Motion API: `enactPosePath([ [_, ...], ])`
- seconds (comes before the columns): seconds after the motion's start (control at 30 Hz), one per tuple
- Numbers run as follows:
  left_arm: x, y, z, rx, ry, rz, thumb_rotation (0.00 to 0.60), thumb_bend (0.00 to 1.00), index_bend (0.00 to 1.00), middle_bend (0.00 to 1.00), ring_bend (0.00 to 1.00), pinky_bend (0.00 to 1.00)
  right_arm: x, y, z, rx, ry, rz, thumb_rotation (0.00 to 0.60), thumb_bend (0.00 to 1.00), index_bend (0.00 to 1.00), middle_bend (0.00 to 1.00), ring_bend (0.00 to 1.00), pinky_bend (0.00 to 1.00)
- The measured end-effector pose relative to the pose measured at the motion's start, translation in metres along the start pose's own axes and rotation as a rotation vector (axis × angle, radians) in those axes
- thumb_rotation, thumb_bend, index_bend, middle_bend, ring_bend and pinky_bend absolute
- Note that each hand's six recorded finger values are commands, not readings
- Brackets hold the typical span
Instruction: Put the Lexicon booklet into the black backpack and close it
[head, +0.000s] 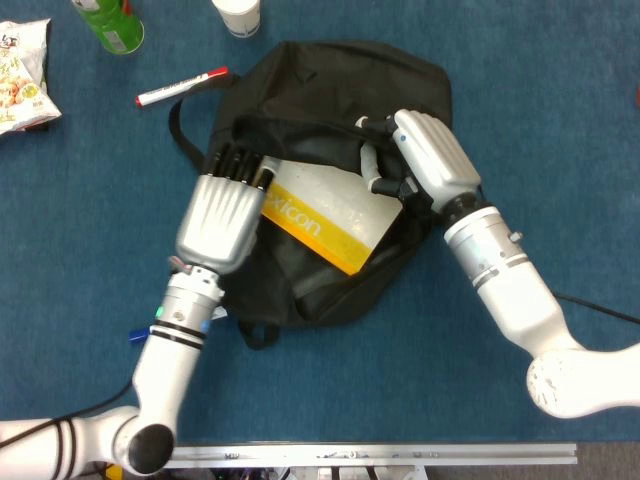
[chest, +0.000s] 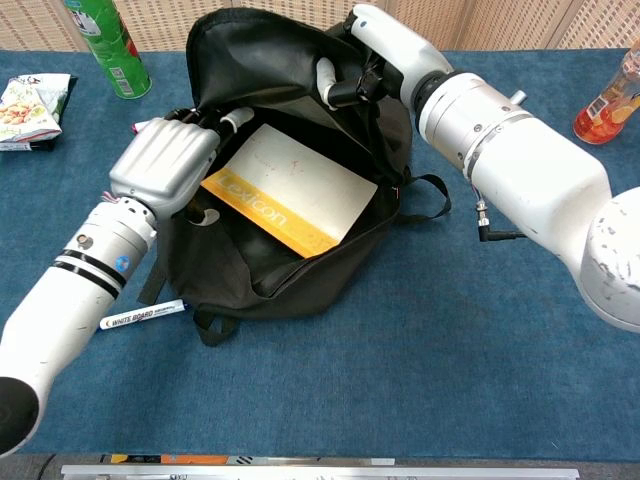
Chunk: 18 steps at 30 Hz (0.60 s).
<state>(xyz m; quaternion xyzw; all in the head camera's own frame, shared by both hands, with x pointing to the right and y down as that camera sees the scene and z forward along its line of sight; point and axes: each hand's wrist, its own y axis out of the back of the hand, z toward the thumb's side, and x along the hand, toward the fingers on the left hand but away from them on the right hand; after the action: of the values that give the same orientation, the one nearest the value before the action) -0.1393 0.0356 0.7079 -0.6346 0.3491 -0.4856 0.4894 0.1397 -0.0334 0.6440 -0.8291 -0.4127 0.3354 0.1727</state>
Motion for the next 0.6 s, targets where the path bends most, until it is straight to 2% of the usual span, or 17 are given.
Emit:
enactPosePath([
  [0.47, -0.037, 0.017, -0.086, -0.099, 0.122, -0.02, 0.6, 0.03, 0.0, 0.0, 0.0, 0.16, 0.002, -0.012, -0.007, 0.013, -0.001, 0.043, 0.6, 0.67, 0.66, 0.6, 0.55, 0.83],
  [0.53, -0.04, 0.019, -0.095, -0.11, 0.14, -0.015, 0.6, 0.03, 0.0, 0.0, 0.0, 0.16, 0.002, -0.015, -0.006, 0.016, 0.003, 0.057, 0.6, 0.64, 0.65, 0.57, 0.52, 0.81],
  [0.6, -0.042, 0.023, -0.105, -0.121, 0.16, -0.004, 0.6, 0.03, 0.0, 0.0, 0.0, 0.16, 0.003, -0.02, -0.006, 0.019, 0.006, 0.077, 0.6, 0.53, 0.6, 0.5, 0.43, 0.71],
])
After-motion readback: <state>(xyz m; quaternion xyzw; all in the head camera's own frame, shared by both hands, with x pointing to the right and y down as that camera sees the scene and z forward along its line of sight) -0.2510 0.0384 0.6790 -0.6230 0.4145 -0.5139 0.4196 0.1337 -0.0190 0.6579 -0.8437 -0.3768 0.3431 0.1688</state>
